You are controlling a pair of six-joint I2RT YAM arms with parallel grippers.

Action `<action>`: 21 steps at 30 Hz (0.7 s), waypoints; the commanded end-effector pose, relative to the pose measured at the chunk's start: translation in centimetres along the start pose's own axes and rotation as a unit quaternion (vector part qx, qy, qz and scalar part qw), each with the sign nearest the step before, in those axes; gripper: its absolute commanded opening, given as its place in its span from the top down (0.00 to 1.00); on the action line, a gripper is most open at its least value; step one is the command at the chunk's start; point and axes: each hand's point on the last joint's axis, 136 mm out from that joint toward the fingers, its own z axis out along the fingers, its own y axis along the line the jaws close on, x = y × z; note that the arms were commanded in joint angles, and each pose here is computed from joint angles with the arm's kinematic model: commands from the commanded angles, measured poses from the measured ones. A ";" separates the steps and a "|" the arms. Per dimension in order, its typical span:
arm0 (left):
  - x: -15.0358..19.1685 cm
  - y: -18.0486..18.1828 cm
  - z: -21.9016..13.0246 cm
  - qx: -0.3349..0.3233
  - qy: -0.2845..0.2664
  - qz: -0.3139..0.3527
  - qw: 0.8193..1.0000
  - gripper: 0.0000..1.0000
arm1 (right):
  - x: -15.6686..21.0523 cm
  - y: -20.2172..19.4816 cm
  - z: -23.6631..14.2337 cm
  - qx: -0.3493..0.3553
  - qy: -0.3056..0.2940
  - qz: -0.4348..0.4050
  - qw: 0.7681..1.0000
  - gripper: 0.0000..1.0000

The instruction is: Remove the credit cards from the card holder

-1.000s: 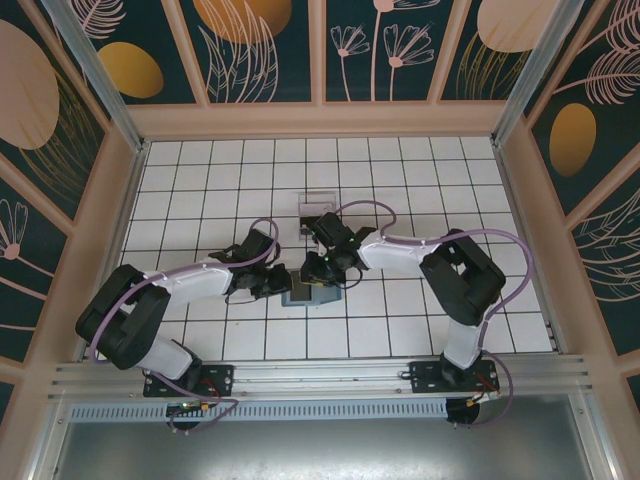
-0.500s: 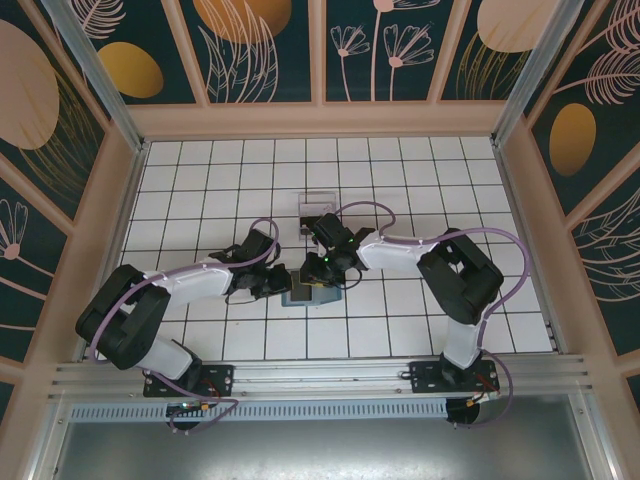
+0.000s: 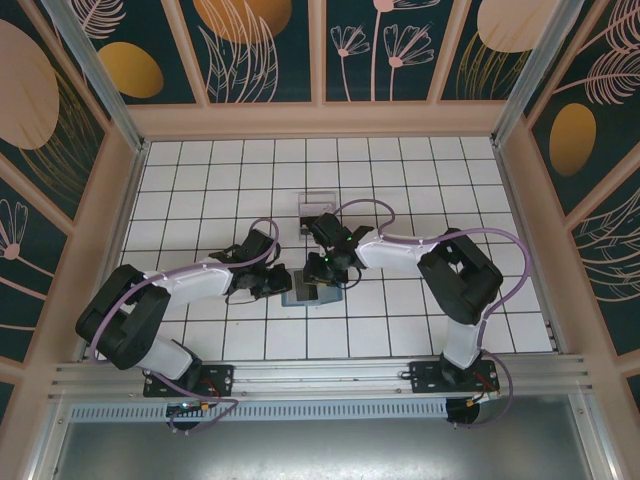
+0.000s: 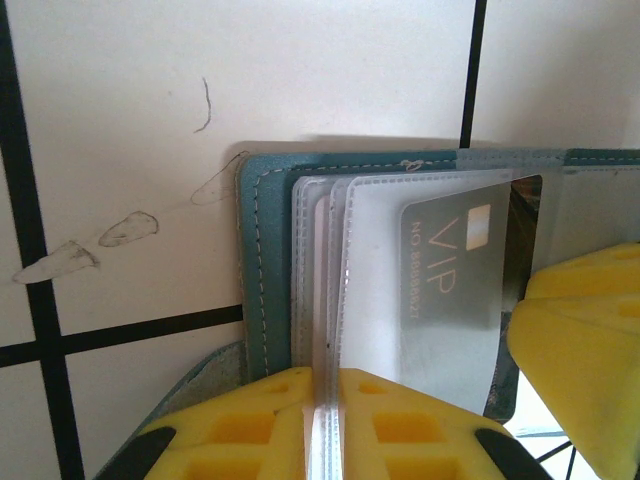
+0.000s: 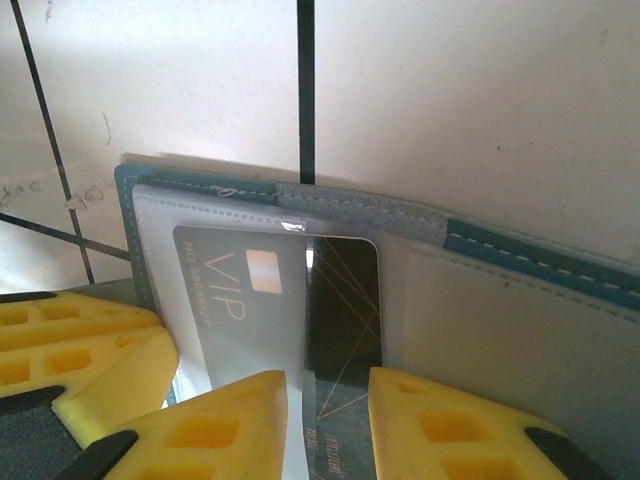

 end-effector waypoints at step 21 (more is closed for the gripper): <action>0.8 3.9 0.6 -0.096 0.015 0.010 0.995 0.86 | -0.3 -0.5 -1.3 0.007 -0.023 0.003 1.000 0.73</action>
